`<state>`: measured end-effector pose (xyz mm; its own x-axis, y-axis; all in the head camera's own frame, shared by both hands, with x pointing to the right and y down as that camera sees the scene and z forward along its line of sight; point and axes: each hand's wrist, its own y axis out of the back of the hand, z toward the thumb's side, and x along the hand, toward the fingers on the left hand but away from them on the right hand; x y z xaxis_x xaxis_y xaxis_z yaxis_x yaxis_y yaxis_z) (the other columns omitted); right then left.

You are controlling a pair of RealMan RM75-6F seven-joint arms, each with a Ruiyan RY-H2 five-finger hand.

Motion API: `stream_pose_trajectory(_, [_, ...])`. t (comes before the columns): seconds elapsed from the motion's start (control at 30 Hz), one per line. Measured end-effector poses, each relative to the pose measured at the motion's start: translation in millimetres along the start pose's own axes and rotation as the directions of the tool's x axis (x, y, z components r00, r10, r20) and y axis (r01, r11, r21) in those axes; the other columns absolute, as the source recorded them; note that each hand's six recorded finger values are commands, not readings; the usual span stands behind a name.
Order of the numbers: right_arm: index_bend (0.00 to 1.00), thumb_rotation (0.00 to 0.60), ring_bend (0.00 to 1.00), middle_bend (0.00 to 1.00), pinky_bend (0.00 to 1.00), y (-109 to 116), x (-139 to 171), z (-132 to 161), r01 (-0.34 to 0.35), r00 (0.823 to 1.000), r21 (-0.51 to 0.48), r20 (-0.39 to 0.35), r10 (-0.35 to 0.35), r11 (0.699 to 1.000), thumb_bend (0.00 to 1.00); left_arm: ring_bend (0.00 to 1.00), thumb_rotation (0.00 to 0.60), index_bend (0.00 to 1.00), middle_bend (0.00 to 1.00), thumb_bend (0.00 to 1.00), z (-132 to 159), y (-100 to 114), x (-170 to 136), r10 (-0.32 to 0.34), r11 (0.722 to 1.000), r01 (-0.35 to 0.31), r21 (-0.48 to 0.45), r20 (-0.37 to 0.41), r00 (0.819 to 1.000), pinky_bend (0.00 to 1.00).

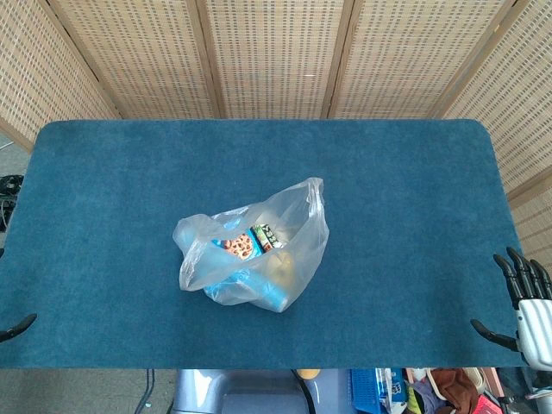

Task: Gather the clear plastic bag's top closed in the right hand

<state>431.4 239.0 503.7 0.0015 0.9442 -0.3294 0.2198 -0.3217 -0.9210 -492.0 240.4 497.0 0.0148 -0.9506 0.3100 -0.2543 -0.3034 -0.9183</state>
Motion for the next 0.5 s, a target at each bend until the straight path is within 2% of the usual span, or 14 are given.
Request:
stream_pose_trajectory(0.3, [0.00, 0.600, 0.00, 0.00, 0.00, 2.1, -0.5, -0.1, 0.010, 1.000, 0.001, 0.004, -0.010, 1.000, 0.00, 0.00, 0.600, 0.00, 0.00, 0.14, -1.7, 0.5, 1.7, -0.001, 1.000, 0.001, -0.001, -0.008, 1.000, 0.00])
stream_pose_trajectory(0.5, [0.00, 0.600, 0.00, 0.00, 0.00, -1.0, -3.9, -0.4, -0.012, 1.000, -0.031, 0.002, 0.012, 0.999, 0.00, 0.00, 0.600, 0.00, 0.00, 0.14, -1.8, 1.3, 1.2, 0.003, 1.000, -0.003, -0.002, -0.009, 1.000, 0.00])
